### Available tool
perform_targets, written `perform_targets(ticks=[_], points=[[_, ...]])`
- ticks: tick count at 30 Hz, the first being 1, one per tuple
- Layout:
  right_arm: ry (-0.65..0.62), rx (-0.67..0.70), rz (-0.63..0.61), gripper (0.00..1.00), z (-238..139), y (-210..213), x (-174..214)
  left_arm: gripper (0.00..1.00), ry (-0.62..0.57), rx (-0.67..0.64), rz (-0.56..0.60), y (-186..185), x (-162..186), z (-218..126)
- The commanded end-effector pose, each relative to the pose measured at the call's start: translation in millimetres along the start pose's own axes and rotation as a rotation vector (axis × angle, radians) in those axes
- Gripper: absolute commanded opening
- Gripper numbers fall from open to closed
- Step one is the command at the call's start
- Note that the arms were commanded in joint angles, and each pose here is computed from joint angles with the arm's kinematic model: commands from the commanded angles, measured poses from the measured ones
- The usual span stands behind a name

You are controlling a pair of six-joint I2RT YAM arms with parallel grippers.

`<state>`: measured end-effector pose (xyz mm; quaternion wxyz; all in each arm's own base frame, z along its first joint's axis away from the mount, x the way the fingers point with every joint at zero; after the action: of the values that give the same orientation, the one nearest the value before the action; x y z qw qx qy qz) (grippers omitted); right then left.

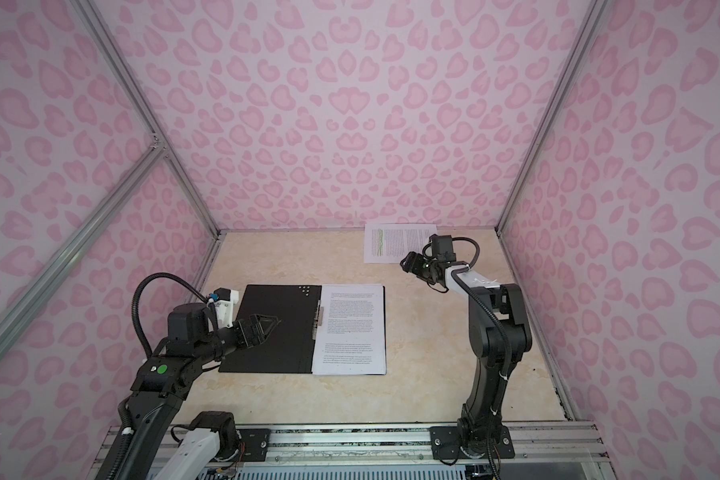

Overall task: Put the files into the folder
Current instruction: 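Move the right gripper to the green-highlighted sheet farther from the robot, then grasp the green-highlighted sheet with the right gripper and drag it toward the robot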

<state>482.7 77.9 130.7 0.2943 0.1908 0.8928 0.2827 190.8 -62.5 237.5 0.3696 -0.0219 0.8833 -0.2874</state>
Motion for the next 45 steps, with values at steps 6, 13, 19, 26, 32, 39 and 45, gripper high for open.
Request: perform_targets(ticks=[6,13,19,26,32,39,45], points=[[-0.029,-0.039,-0.002,0.78,52,11,-59,0.97,-0.031,0.026,0.03,-4,-3,-2],[0.026,-0.099,0.025,0.75,111,25,-59,0.97,-0.037,0.033,0.033,-5,-4,-3],[0.068,-0.093,0.023,0.74,139,36,-40,0.97,-0.038,0.041,0.035,-6,-3,-4],[0.121,-0.015,0.067,0.73,134,19,-17,0.97,-0.052,0.046,0.041,-8,-4,-6],[0.054,0.089,0.201,0.7,79,-40,-21,0.97,-0.066,0.056,0.05,-10,-4,-10],[-0.089,0.208,0.334,0.71,-17,-116,-31,0.97,-0.084,0.069,0.063,-14,-3,-14],[-0.057,0.198,0.19,0.72,-28,-74,-29,0.97,-0.085,0.077,0.068,-15,-3,-15]])
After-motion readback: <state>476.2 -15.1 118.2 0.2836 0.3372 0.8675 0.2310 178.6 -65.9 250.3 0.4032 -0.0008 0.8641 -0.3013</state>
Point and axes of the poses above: each gripper's point midway between its finger pads, its own z axis out along the fingers, its own y axis along the line the jaws close on, x = y × z, the point moved 6 cm from there along -z, back along the fingers, and after that the axes turned 6 degrees about z, right-handed, at the moved point
